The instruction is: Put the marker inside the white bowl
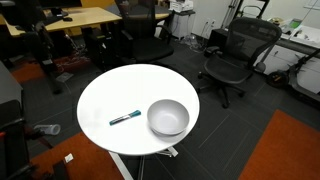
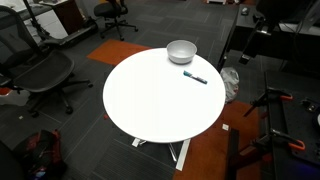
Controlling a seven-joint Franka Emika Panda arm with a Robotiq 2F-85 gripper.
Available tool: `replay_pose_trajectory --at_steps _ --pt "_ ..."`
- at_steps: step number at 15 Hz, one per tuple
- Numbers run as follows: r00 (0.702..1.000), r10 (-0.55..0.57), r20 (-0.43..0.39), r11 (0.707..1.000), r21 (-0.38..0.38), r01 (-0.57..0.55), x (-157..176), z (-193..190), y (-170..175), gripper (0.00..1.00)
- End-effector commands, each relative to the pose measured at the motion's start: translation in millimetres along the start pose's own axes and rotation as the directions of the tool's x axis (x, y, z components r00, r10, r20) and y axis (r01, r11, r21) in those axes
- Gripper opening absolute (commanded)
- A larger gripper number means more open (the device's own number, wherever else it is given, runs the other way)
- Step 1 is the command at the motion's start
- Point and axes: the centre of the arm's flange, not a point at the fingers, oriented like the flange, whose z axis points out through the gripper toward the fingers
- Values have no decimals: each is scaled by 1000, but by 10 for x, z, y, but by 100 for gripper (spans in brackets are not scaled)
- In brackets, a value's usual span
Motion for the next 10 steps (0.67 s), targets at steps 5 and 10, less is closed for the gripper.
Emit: replay_pose_trajectory --at_steps 5,10 --pt "999 22 -34 1000 4 -22 337 555 263 100" --pt "997 73 -15 997 12 -72 483 855 508 100"
